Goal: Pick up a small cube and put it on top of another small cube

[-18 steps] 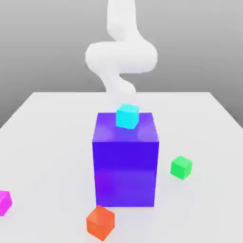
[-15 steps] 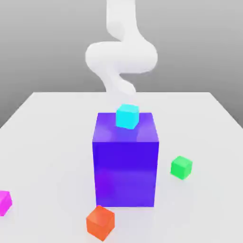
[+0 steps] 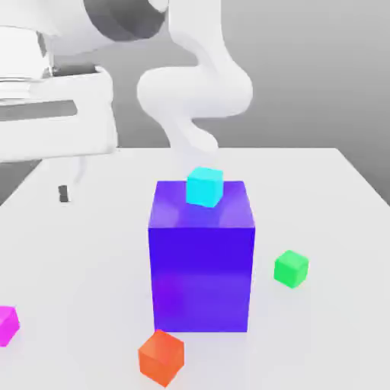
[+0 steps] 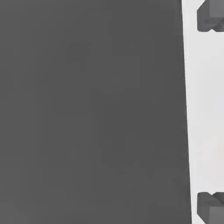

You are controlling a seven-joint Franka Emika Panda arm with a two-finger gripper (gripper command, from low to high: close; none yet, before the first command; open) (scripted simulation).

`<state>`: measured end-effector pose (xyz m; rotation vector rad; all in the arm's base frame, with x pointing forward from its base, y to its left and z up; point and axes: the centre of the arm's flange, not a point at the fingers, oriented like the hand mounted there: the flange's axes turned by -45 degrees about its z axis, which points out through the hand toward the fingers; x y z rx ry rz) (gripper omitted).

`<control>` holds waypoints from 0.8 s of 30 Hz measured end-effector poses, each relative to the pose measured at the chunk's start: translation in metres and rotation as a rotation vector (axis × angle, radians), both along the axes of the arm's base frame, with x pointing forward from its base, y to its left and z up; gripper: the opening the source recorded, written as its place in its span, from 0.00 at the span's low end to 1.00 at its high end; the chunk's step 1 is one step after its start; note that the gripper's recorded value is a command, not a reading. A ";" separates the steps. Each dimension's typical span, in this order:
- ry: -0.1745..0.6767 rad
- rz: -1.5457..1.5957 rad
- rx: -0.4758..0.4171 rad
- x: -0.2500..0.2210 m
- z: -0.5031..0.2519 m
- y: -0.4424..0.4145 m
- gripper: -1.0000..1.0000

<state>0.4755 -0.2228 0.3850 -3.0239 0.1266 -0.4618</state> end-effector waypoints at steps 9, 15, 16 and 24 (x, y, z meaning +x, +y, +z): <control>0.214 -0.038 -0.033 -0.052 -0.144 -0.087 0.50; 0.304 -0.052 -0.062 -0.087 -0.226 -0.120 0.50; 0.306 -0.052 -0.062 -0.088 -0.241 -0.120 0.50; 0.308 -0.053 -0.059 -0.090 -0.252 -0.120 0.00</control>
